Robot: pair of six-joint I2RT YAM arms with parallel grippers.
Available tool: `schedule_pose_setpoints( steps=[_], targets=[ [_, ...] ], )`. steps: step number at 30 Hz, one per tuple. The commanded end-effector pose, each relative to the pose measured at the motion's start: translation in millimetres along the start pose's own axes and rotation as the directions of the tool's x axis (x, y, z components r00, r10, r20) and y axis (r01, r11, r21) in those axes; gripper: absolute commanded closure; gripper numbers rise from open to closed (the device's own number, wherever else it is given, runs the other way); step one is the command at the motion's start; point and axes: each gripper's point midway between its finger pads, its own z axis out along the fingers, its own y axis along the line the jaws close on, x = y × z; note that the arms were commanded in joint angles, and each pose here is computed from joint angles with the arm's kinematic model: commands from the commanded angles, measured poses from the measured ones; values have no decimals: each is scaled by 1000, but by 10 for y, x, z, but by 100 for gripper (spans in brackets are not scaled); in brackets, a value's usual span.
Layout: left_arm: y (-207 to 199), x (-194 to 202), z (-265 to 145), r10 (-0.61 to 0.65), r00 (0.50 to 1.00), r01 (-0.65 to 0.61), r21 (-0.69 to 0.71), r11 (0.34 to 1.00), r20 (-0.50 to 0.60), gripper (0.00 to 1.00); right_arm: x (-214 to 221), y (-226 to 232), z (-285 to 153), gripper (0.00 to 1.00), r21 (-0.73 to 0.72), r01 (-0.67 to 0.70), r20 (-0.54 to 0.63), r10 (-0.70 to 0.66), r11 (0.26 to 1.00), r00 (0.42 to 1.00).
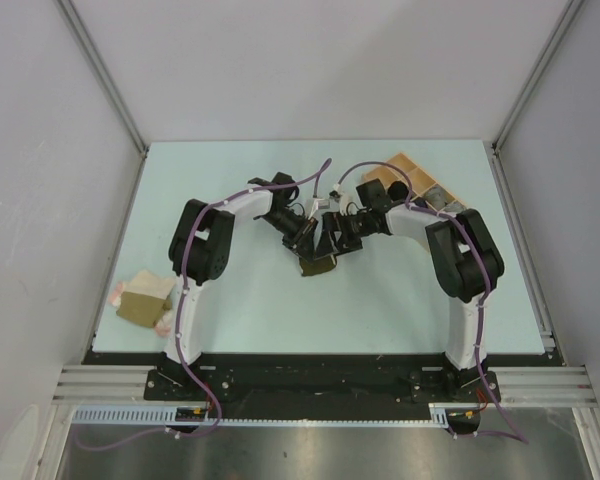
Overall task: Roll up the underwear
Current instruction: Roll the underwear to the center of the board.
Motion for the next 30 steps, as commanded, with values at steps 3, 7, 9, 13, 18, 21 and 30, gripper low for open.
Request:
schedule_pose_setpoints(
  steps=[3,7,9,13,18,21,30],
  targets=[
    [465,294,208,47,990,-69,-170,983,-131,85,104,-327,124,7,81,-33,-3,33,996,999],
    [464,291,212,48,990,-71,-171,983,-132,85,116,-328,137,17,35,-76,-4,77,996,997],
    [466,293,205,47,990,-70,-171,983,-132,85,129,-332,149,21,22,-89,-8,89,996,996],
    [465,295,210,47,990,-70,-172,983,-134,85,211,-310,191,33,-14,-129,-37,129,991,991],
    [464,294,216,51,989,-75,-176,982,-136,85,307,-326,252,34,-39,-164,-70,161,986,985],
    [466,287,218,54,989,-78,-178,981,-136,85,368,-316,293,35,-59,-175,-95,169,983,981],
    [453,265,238,68,987,-95,-184,978,-145,85,560,-294,378,31,-86,-179,-186,160,980,969]
  ],
)
